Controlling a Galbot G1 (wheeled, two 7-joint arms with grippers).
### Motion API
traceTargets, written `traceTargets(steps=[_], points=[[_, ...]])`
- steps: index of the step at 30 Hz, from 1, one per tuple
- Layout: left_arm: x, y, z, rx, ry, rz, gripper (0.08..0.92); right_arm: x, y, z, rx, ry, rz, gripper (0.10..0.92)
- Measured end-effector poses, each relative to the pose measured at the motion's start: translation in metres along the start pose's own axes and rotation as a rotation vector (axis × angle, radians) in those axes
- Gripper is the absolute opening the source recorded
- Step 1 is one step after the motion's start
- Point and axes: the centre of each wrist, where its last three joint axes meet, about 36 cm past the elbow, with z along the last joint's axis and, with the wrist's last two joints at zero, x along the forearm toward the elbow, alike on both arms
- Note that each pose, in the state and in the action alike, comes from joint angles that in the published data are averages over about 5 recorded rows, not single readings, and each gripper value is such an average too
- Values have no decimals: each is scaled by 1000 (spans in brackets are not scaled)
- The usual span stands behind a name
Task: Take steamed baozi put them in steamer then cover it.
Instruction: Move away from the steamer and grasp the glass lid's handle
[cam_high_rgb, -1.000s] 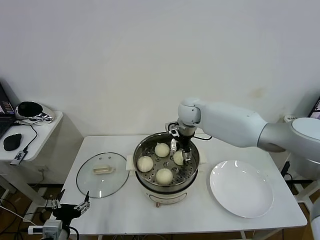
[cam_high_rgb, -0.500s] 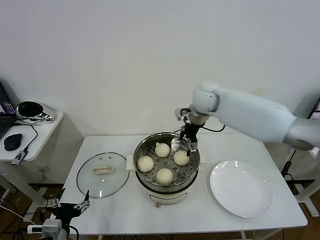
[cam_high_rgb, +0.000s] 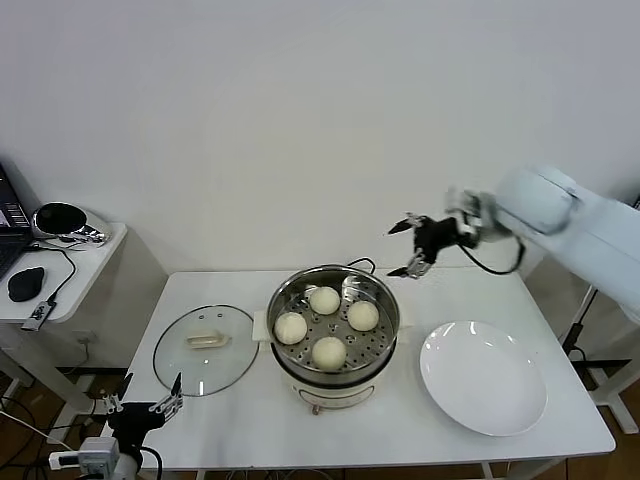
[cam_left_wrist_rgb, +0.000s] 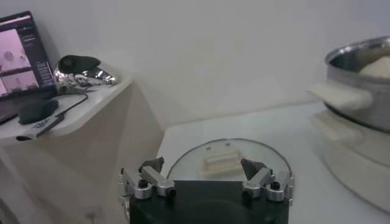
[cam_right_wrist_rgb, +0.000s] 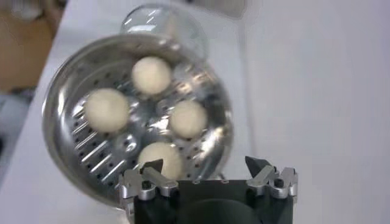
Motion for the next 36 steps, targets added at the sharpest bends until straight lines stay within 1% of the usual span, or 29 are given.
traceTargets(steps=[3,7,13,17,20,23,27,32,36], points=[[0,-2,-1,13,-5,4,823,14,18,20,-62,-69,107,823],[2,-4,0,9,-8,10,823,20,42,37,-136,-161,231,823],[4,1,0,-32,-20,7,823,14,86,63,-272,-324,410,823],[1,3,1,-62,-28,4,823,2,128,98,-425,-391,528,823],[-2,3,3,-90,-34,0,823,-8,167,128,-557,-414,606,823],[-6,3,6,-129,-42,-5,823,-17,209,154,-691,-416,677,823],[-12,3,12,-198,-66,-13,823,-24,255,180,-838,-410,767,823],[-21,2,20,-332,-104,-33,823,-29,297,195,-957,-410,853,823],[-30,-1,26,-475,-141,-55,823,-27,318,202,-1006,-396,900,823]])
